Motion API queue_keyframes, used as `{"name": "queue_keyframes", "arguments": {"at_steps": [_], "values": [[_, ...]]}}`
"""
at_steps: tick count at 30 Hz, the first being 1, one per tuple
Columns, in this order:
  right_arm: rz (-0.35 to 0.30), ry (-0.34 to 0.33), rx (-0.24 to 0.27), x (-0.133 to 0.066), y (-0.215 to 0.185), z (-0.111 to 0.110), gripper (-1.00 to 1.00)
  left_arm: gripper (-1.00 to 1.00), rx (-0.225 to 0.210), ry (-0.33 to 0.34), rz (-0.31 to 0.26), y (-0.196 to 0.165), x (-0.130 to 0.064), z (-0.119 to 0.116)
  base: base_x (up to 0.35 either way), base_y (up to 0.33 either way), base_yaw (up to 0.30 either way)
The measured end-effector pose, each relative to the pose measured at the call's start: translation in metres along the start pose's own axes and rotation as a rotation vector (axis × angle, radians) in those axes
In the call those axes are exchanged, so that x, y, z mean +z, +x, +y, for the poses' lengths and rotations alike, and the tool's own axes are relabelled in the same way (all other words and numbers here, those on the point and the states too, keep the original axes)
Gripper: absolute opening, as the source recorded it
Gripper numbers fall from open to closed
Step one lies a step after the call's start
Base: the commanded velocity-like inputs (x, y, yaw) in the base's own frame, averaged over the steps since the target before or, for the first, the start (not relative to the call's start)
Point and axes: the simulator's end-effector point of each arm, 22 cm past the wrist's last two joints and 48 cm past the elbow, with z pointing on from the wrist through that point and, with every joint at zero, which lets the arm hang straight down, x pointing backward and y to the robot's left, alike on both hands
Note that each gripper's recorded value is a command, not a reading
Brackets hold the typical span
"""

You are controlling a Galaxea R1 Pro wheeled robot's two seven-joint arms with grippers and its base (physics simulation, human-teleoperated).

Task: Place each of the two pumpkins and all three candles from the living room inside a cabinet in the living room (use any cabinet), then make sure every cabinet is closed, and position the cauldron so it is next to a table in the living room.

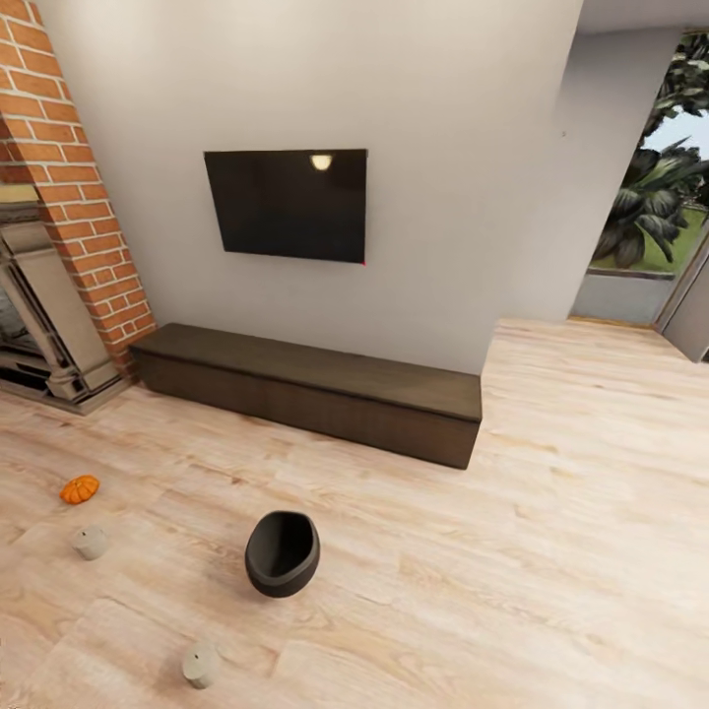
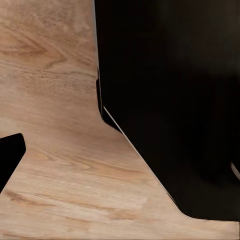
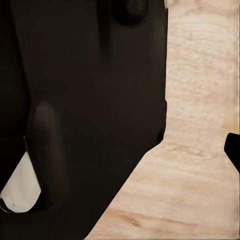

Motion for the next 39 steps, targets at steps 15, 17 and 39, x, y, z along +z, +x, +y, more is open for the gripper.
{"name": "queue_keyframes", "arguments": {"at_steps": [15, 17, 39], "values": [[0.002, -0.006, 0.000, -0.0001, 0.0012, 0.0047, 1.00, 1.00, 0.010, 0.001, -0.003, -0.0008, 0.0000, -0.0010, 0.231, -0.268, 0.281], [0.003, -0.006, 0.000, -0.0001, 0.0014, 0.0047, 1.00, 1.00, 0.022, 0.001, -0.004, -0.0009, 0.0000, -0.0011, 0.209, -0.285, 0.286], [0.003, -0.007, -0.001, -0.0001, 0.0017, 0.0059, 1.00, 1.00, 0.029, 0.001, -0.007, -0.0015, 0.0000, -0.0014, 0.240, -0.250, 0.286]]}}
